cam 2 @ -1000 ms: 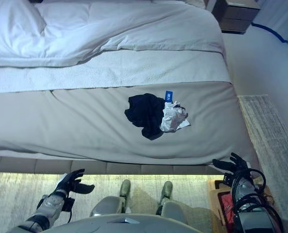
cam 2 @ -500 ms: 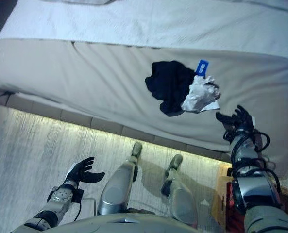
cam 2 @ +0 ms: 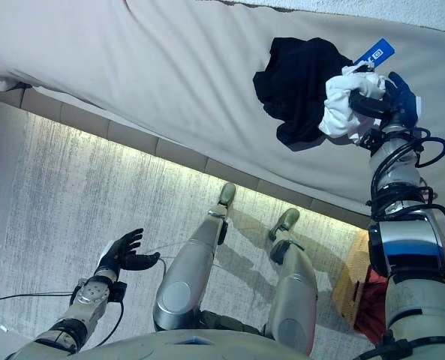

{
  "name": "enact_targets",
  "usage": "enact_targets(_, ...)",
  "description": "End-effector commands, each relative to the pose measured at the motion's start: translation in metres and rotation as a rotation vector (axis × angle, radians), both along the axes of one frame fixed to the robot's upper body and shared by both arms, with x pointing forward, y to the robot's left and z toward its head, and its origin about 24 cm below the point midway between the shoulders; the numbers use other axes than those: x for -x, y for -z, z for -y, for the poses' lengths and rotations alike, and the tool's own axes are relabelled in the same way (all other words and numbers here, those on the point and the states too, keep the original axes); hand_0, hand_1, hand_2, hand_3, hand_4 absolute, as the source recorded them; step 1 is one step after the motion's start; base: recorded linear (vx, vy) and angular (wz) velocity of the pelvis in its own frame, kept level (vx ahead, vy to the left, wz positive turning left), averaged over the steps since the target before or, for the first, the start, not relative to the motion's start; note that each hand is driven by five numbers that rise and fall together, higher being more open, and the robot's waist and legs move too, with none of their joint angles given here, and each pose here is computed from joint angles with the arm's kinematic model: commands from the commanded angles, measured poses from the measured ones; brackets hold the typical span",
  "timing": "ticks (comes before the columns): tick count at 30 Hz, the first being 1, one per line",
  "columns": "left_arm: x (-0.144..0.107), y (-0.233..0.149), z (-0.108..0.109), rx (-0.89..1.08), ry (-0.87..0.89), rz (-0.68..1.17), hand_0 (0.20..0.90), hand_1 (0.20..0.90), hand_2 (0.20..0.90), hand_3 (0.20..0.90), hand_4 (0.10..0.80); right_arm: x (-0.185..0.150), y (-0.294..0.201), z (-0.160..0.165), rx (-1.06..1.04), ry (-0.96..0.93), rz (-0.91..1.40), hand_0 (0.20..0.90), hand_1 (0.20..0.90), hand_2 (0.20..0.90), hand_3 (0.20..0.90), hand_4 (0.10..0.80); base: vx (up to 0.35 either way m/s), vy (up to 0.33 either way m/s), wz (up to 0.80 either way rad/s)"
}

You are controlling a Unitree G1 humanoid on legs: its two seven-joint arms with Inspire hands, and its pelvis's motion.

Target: Pick up the clothes from the bed and place them into the basket

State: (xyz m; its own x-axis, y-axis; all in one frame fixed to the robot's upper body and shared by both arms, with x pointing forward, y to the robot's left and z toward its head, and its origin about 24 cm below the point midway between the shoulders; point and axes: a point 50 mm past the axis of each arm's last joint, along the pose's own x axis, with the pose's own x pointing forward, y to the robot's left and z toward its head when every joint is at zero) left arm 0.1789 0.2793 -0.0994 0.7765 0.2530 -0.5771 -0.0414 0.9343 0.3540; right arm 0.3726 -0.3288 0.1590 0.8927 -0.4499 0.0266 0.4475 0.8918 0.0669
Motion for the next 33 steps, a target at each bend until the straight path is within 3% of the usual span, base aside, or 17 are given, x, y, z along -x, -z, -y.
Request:
enact_targets(1,0.04,0.009,-0.022,-0.031,-0.048,-0.089,0.9,0.9,0.9,0.9,0.8,0.003,-0.006,0.006,0.066,-0.049,-0.011,0.448,0.448,0.448,0.373,0.273,-0.006,-0.002,-0.03)
enact_targets(2,0.039,0.009,-0.022,-0.031,-0.05,-0.087,0.9,0.9,0.9,0.9,0.8,0.003,-0.006,0.006,0.061,-0.049,-0.009,0.3,0.3,0.3,0.2,0.1,0.0,0.0,0.0)
enact_targets(11,0.038,0.008,-0.022,-0.029,-0.04,-0.088,0.9,0.9,0.9,0.9,0.8,0.002,-0.007,0.001,-0.042,-0.021,0.099,0.3,0.3,0.3,0.2,0.1,-0.002,-0.007,-0.01)
enact_targets(21,0.048,0.014,-0.014,-0.035,-0.028,-0.087,0.9,0.9,0.9,0.9,0.8,0.018,-0.014,0.024,-0.274,0.078,0.313,0.3,0.3,0.3,0.2,0.1,-0.042,0.004,-0.05)
enact_targets(33,0.081,0.035,0.014,-0.007,-0.014,-0.174,0.9,0.9,0.9,0.9,0.8,0.062,0.063,0.003,-0.538,-0.03,0.462,0.3,0.3,0.3,0.2,0.1,0.04,0.044,-0.05)
